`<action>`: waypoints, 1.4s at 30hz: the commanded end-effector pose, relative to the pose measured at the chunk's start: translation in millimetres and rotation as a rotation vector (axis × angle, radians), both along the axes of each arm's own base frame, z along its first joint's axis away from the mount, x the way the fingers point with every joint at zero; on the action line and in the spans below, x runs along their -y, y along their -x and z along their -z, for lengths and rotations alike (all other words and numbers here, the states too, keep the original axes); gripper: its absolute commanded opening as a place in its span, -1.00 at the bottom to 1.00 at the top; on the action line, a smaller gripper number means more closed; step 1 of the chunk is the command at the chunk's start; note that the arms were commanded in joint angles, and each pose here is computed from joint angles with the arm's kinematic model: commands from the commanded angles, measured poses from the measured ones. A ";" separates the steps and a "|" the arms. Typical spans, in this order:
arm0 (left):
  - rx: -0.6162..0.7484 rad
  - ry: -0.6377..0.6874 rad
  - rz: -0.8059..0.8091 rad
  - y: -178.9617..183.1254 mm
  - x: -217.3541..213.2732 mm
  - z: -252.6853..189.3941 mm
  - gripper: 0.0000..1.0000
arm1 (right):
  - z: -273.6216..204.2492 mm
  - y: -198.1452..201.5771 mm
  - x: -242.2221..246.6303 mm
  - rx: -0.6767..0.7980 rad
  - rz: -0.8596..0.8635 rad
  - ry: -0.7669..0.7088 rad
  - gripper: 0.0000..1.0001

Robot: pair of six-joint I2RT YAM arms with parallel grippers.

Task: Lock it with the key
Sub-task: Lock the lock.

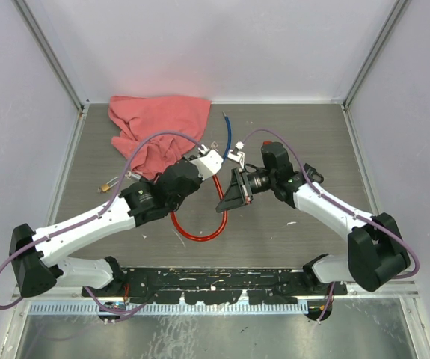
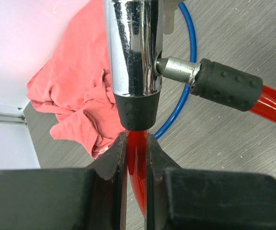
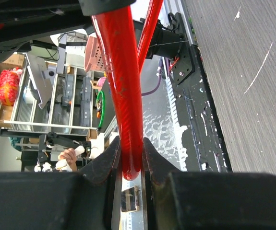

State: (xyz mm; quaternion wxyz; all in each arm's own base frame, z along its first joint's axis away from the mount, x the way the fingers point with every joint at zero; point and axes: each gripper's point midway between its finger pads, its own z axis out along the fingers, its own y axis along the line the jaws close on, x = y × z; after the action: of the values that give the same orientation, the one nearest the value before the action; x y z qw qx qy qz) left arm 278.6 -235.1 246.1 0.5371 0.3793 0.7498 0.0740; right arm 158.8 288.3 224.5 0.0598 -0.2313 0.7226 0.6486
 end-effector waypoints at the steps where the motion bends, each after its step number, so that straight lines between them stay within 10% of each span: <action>1: 0.023 -0.049 0.061 6.9 -0.3 -5.5 -1.00 | -55.0 11.2 2.6 0.128 -0.083 -0.130 -0.98; 27: -0.014 -0.098 0.183 21.6 4.4 5.5 -1.00 | -59.2 -9.7 4.9 0.145 -0.031 -0.132 -0.98; 42: -0.081 -0.016 0.312 42.0 23.8 -1.4 -0.93 | 4.5 -44.8 9.3 0.734 -0.058 -0.034 -0.98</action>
State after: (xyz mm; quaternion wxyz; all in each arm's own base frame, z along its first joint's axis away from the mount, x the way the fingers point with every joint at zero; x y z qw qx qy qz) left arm 258.5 -236.1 245.8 0.5264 0.4458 0.7227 0.0429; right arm 183.0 274.3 202.1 0.1907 -0.3651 0.7075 0.5742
